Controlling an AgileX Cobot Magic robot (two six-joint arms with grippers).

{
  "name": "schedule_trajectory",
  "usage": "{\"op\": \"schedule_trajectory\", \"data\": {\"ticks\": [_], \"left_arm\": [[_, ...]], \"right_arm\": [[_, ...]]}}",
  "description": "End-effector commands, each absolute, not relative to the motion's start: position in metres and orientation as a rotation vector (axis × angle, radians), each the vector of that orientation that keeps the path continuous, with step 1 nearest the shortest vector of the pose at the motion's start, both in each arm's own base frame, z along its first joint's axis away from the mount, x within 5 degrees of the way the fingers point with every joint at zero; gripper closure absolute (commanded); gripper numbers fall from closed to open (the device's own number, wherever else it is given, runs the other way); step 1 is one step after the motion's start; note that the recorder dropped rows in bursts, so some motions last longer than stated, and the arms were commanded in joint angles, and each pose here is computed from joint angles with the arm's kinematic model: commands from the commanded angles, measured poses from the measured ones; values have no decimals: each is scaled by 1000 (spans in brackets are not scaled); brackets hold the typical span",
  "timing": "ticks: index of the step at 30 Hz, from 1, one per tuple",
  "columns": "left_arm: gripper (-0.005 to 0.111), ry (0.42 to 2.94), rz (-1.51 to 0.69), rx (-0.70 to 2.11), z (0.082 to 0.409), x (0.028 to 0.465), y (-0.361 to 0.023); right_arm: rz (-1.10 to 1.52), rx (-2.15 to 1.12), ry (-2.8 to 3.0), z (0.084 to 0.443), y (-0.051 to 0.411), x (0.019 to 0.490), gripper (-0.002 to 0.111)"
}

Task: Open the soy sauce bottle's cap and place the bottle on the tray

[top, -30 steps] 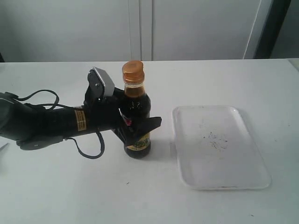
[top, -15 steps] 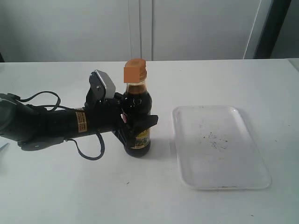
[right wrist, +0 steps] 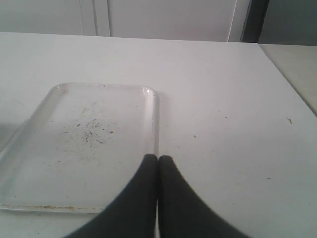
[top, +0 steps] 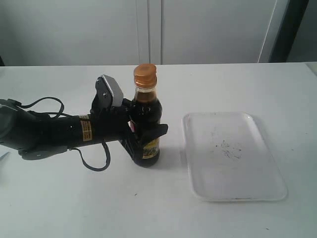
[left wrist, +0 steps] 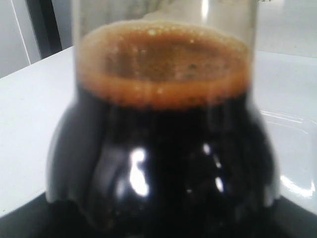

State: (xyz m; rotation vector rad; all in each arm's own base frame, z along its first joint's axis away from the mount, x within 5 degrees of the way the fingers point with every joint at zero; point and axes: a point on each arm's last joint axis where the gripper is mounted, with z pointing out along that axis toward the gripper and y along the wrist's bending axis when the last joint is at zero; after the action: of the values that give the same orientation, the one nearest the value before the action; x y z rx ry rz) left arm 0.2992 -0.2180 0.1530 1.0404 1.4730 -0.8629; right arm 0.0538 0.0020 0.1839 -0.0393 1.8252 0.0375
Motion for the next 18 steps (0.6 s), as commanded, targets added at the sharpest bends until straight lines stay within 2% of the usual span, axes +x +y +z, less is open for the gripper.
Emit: {"op": "schedule_trajectory", "data": {"ticks": [1, 6, 11, 18], "left_arm": [[107, 1456, -871, 1081, 152, 296, -221], [107, 1460, -875, 1078, 152, 296, -221], [107, 1461, -876, 1076, 152, 296, -221], [107, 1463, -875, 1069, 152, 297, -221]], "right_arm": [[33, -37, 1816, 183, 2, 54, 108], [26, -47, 1764, 188, 2, 55, 108], [48, -43, 1532, 209, 3, 56, 108], [255, 103, 1231, 236, 3, 51, 108]]}}
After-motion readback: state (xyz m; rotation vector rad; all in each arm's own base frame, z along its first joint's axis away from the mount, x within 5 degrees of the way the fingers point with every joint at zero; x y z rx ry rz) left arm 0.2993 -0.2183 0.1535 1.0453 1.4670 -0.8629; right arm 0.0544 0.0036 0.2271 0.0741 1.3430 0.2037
